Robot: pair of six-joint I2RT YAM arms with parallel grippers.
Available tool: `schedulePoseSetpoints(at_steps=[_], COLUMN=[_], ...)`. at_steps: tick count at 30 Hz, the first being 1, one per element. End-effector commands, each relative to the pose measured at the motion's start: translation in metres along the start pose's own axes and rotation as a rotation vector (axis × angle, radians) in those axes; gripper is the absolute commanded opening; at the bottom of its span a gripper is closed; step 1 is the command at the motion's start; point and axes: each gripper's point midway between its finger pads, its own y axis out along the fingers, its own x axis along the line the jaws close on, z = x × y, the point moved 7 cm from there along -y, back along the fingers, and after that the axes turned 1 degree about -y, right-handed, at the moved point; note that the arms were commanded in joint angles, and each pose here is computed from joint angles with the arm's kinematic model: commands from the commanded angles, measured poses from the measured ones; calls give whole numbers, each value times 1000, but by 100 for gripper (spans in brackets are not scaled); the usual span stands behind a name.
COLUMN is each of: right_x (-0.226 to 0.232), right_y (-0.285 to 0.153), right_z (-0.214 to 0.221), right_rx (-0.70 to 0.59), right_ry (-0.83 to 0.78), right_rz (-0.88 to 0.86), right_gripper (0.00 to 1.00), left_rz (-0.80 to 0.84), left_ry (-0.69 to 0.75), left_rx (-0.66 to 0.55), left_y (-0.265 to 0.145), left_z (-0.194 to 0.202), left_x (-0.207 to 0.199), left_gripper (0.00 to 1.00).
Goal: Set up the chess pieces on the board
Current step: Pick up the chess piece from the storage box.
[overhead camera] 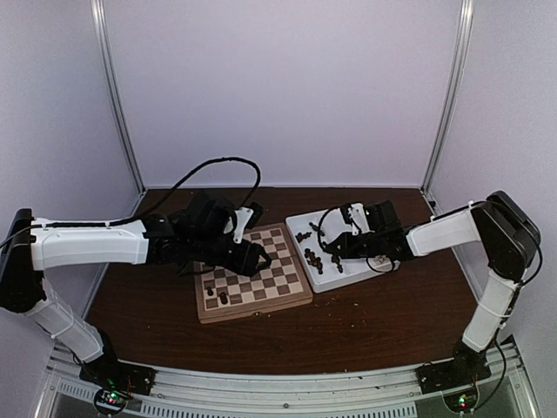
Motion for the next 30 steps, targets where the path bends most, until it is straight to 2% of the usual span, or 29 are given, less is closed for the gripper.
schedulePoseSetpoints(at_steps=[1, 6, 11, 22, 30], right_x=[-3, -3, -3, -6, -10], right_y=[5, 3, -17, -49, -54], right_z=[9, 17, 23, 42, 49], right_rx=[-66, -75, -103, -33, 0], right_ry=[-34, -79, -83, -85, -89], right_rz=[19, 89, 118, 184, 207], right_gripper=[3, 2, 1, 1, 1], left_rz=[38, 44, 35, 30, 23], left_ry=[12, 14, 18, 22, 23], left_rx=[-39, -38, -37, -30, -26], left_y=[3, 3, 2, 5, 5], left_z=[-13, -14, -12, -9, -6], left_x=[-6, -7, -5, -3, -2], left_gripper=[54, 54, 54, 54, 54])
